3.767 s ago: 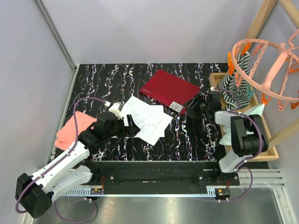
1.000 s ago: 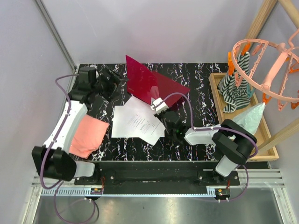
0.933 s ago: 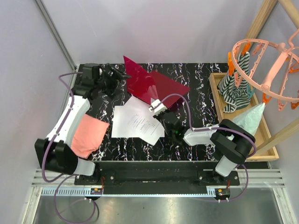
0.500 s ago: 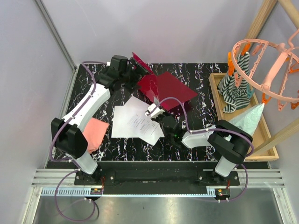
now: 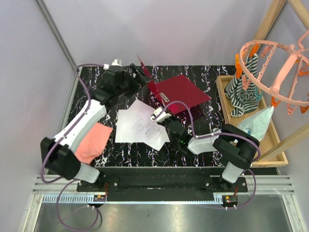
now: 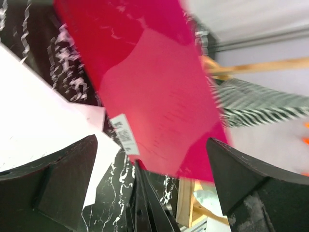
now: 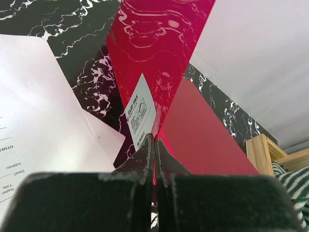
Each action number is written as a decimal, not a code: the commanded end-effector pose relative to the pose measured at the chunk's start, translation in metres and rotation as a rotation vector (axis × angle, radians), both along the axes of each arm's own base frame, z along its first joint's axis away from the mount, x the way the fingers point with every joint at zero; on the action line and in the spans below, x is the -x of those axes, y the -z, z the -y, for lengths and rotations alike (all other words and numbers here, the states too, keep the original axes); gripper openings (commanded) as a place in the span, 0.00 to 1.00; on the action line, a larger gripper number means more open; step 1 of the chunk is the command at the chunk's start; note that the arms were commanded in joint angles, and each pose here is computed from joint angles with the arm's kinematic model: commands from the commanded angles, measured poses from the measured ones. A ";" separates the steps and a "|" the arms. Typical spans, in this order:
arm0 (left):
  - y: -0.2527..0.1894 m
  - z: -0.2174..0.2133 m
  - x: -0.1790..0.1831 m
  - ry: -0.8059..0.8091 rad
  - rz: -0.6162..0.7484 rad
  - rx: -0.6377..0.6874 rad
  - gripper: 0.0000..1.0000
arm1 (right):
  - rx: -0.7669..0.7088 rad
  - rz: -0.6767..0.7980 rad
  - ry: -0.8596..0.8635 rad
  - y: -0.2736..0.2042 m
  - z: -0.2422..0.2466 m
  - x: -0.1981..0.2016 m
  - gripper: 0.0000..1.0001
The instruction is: Put the files into the folder
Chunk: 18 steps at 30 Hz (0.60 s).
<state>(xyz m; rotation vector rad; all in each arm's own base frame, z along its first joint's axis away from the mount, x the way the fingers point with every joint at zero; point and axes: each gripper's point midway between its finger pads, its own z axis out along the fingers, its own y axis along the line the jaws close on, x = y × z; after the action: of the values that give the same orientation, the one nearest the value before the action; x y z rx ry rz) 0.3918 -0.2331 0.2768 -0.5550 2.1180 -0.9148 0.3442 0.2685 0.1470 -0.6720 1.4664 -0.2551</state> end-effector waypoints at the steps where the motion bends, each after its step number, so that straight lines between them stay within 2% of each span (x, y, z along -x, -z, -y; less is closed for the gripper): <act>1: -0.064 -0.008 0.011 0.022 0.246 0.061 0.99 | -0.051 0.043 0.026 -0.011 0.000 0.000 0.00; 5: -0.054 -0.022 0.020 -0.023 0.219 0.103 0.99 | -0.043 0.035 0.023 -0.006 -0.002 0.000 0.00; 9: -0.052 -0.010 0.008 0.003 0.223 0.151 0.99 | -0.044 0.028 0.020 -0.003 -0.004 -0.001 0.00; 14: -0.012 0.020 -0.012 0.110 0.082 0.137 0.98 | -0.047 0.026 0.009 -0.005 -0.003 0.001 0.00; 16: -0.006 0.026 -0.017 0.144 0.092 0.127 0.91 | -0.049 0.026 0.008 -0.005 -0.004 0.001 0.00; 18: 0.004 0.027 -0.022 0.172 0.093 0.082 0.68 | -0.046 0.023 0.010 -0.003 -0.003 0.002 0.00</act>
<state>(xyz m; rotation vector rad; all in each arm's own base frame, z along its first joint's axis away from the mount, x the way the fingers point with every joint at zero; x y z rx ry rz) 0.4086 -0.2473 0.2592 -0.5199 2.0890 -1.0676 0.3437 0.2699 0.1326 -0.6962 1.4848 -0.2670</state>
